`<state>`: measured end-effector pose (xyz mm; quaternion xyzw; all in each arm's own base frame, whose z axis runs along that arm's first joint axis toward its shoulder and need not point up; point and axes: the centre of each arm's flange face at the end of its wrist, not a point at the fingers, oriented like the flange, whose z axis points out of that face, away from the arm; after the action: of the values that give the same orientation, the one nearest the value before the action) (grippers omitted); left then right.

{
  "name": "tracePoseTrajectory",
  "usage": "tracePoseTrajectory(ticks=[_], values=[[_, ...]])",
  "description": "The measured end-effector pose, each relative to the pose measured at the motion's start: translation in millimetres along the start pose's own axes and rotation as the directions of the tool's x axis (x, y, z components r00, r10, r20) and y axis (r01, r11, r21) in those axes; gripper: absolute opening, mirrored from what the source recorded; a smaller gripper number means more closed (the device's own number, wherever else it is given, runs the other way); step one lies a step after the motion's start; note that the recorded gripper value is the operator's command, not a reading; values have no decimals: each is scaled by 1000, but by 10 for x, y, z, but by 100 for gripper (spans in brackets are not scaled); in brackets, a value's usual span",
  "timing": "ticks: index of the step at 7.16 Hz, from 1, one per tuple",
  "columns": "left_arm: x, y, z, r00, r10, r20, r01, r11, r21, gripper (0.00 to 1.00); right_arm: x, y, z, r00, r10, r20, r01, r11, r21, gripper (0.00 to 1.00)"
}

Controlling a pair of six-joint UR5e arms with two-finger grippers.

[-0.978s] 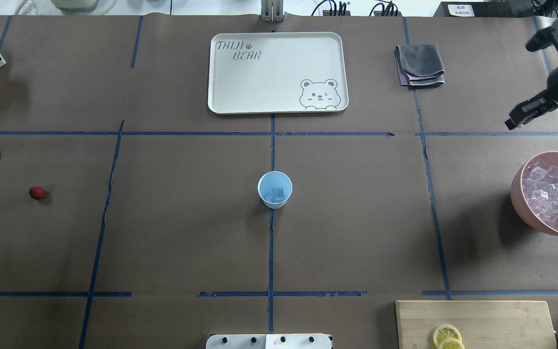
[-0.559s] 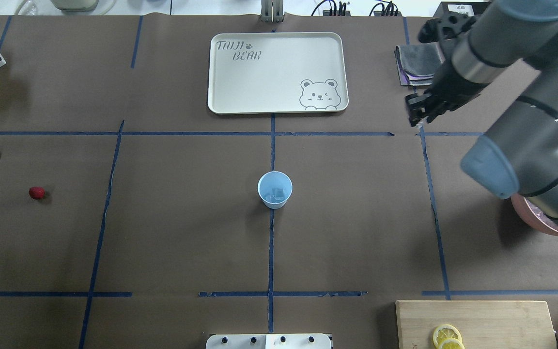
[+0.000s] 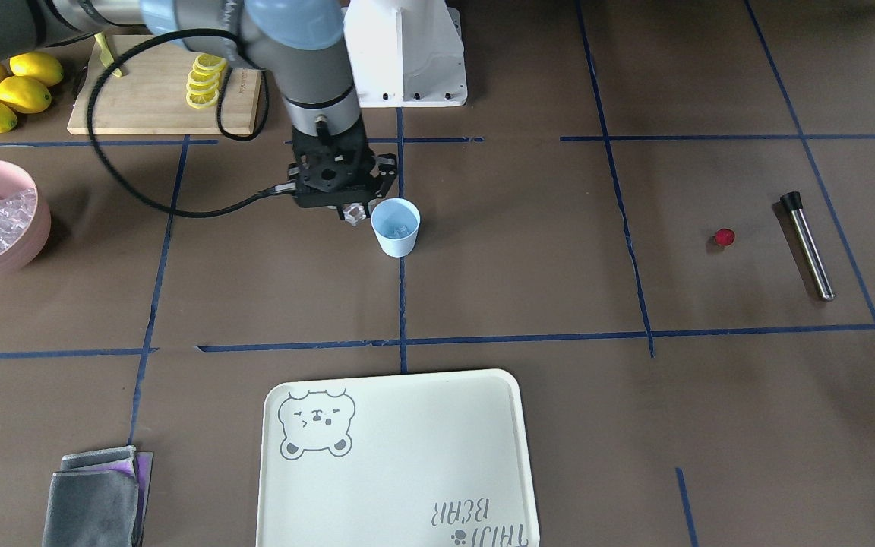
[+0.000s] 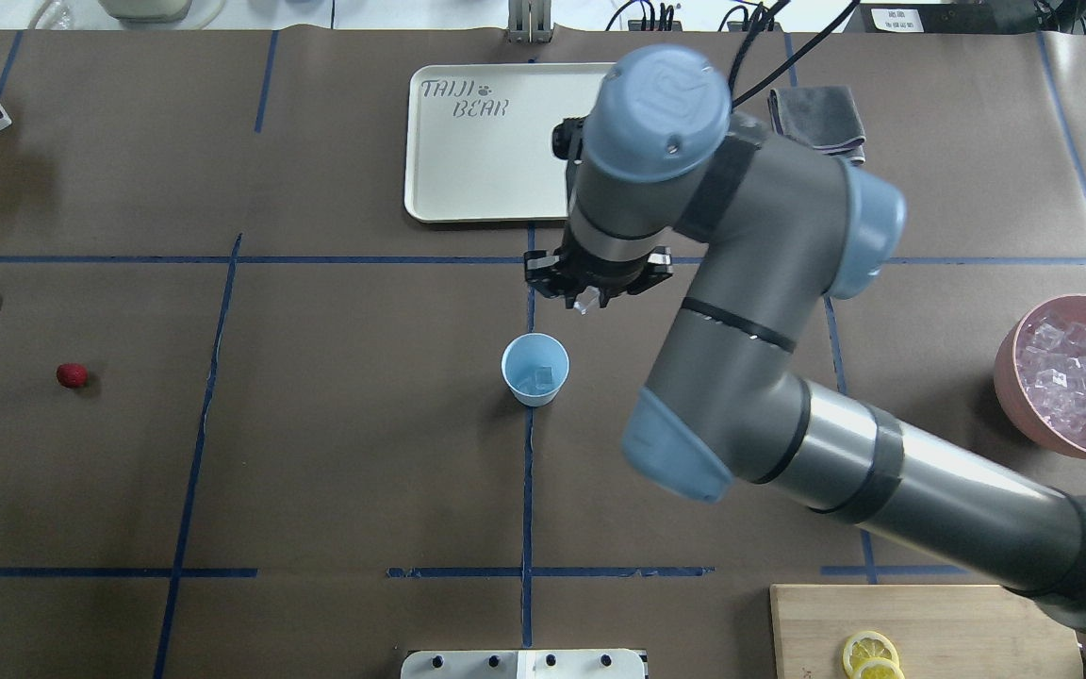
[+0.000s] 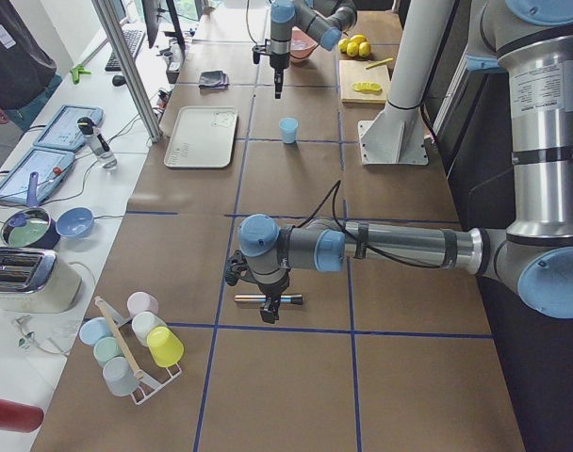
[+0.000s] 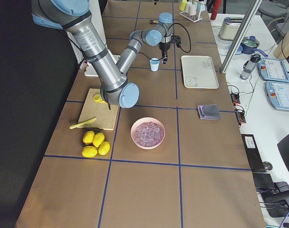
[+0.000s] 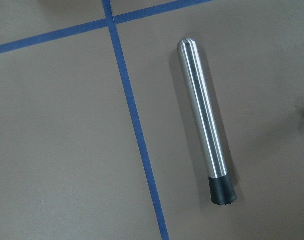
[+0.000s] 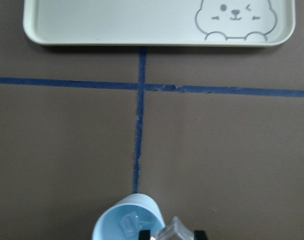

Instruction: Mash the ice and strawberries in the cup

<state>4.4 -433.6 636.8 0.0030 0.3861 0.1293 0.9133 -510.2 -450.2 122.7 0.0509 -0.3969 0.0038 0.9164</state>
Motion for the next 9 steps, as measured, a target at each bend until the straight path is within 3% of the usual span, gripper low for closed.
tracePoseTrajectory(ticks=[2,3,4,9], values=[[-5,2,5,1000,-1,0,1,1000,-1,100,-411,179,233,999,23,-31,-23,1000,1,0],[-1,1,14,1000,0,0,0,1000,-3,100,-401,220,329,999,27,-46,-27,1000,-4,17],[12,-3,29,1000,3,-1,-3,1000,-6,100,-362,245,404,998,28,-58,-29,1000,-9,98],[42,-19,39,1000,12,-1,-12,1000,-9,100,-369,304,403,999,16,-50,-17,1000,-15,99]])
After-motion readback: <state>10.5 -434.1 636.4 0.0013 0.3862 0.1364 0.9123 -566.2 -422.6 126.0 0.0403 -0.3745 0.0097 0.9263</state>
